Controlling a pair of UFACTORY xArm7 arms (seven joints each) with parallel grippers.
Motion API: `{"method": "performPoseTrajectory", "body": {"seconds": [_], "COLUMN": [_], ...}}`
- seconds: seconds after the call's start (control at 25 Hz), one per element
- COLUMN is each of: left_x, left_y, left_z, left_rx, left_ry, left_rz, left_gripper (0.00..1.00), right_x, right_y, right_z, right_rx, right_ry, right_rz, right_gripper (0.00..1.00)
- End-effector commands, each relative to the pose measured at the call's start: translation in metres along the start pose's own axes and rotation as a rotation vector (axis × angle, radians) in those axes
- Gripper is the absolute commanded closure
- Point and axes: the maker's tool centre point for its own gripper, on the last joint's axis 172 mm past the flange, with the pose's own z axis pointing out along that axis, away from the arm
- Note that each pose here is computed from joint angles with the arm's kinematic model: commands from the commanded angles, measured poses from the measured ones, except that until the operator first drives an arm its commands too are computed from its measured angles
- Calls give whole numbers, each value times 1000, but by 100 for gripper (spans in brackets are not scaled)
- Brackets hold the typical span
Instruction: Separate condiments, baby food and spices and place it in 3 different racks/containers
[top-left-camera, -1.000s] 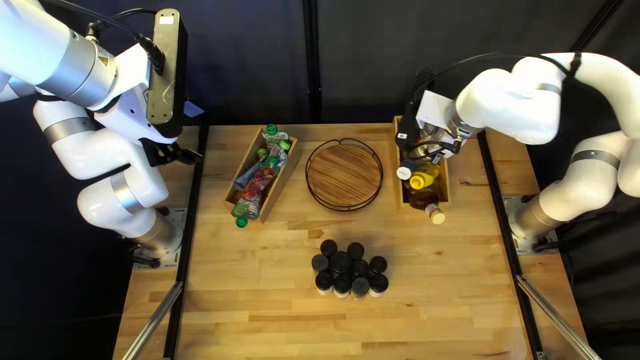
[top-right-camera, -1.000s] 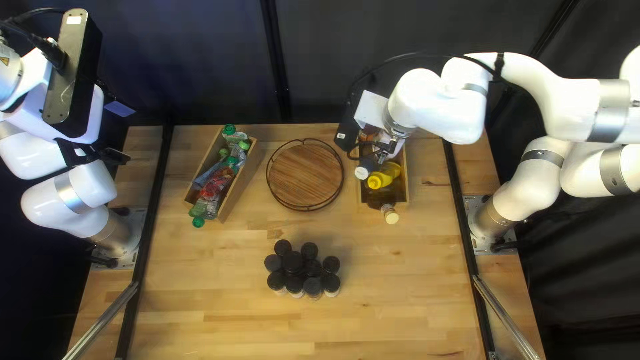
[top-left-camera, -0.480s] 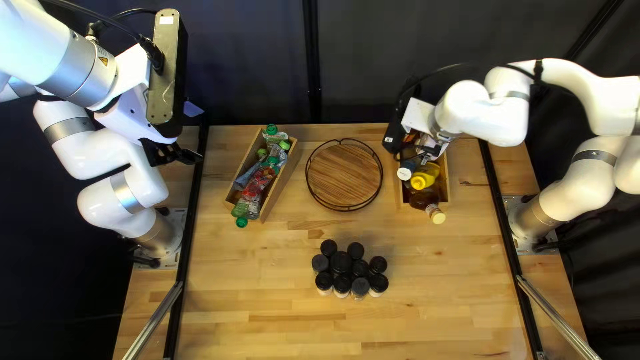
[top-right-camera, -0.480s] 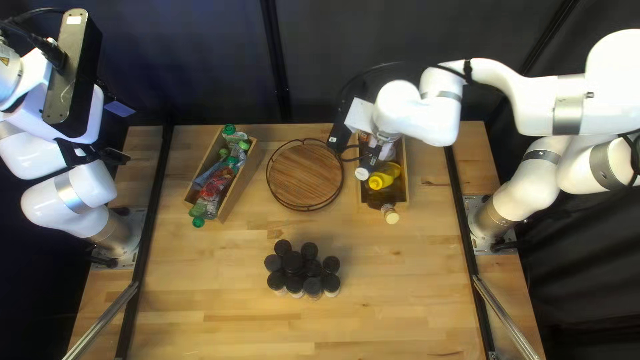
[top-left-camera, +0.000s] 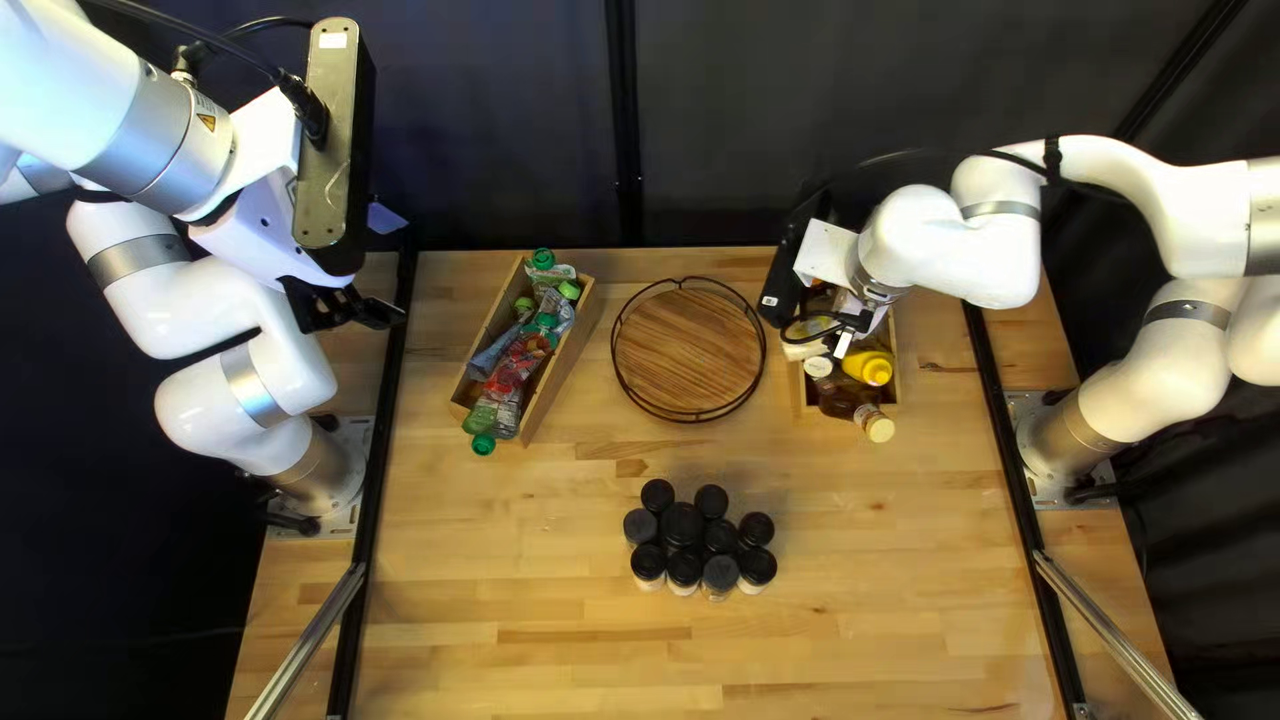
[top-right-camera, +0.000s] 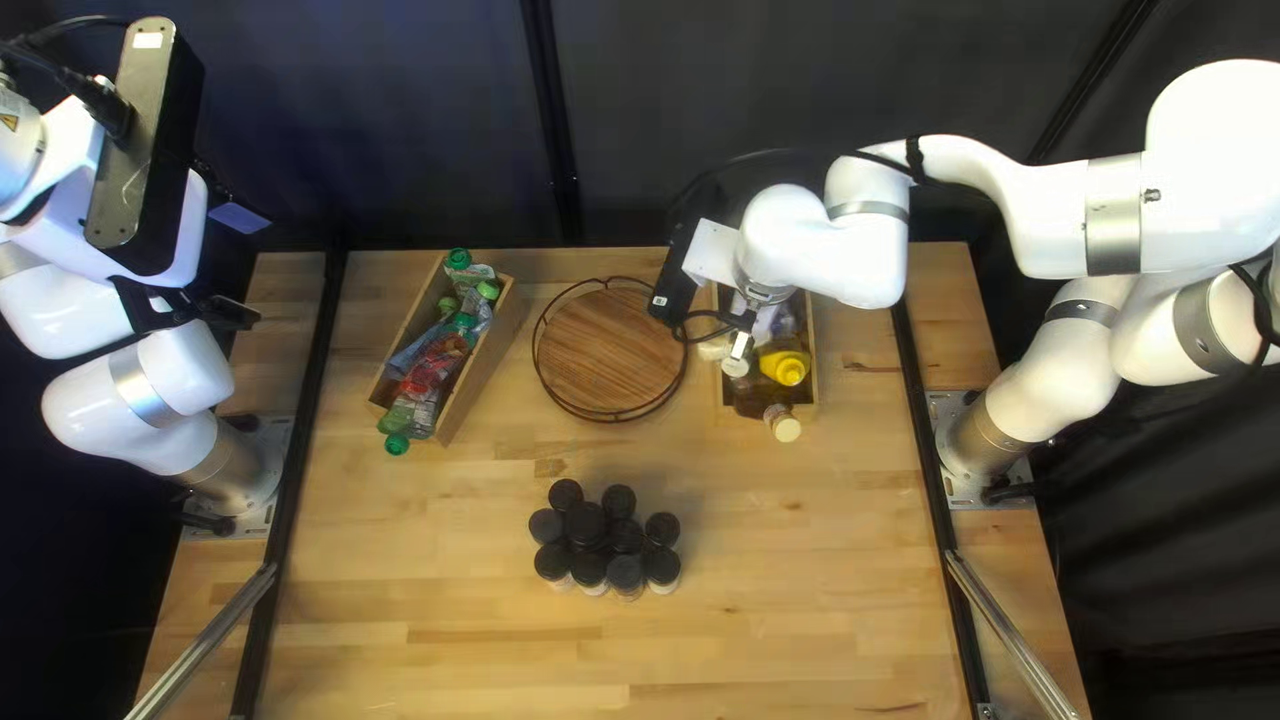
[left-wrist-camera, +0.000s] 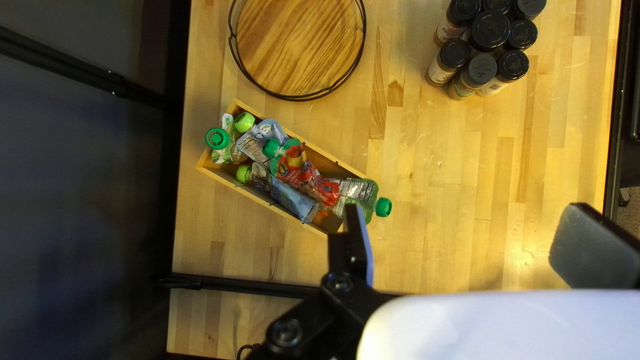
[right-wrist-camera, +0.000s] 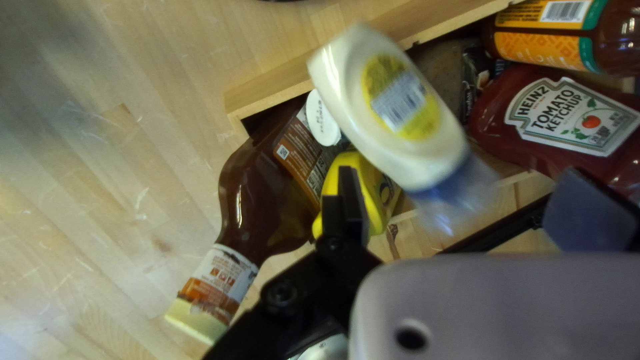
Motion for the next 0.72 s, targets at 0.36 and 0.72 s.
{"method": "performPoseTrajectory", "body": {"seconds": [0.36,0.72], "left_x": [0,0], "left_y": [0,0], "left_z": [0,0], "left_rx": [0,0], "left_ry": [0,0], "left_rz": [0,0], "left_gripper": [0,0], "right_x": [1,12], "right_y": [-15,-48], "right_z": [-28,-52], "right_rx": [181,309], "right_ry": [130,225], "right_rz": [-132,-370], "right_gripper": [0,0]}}
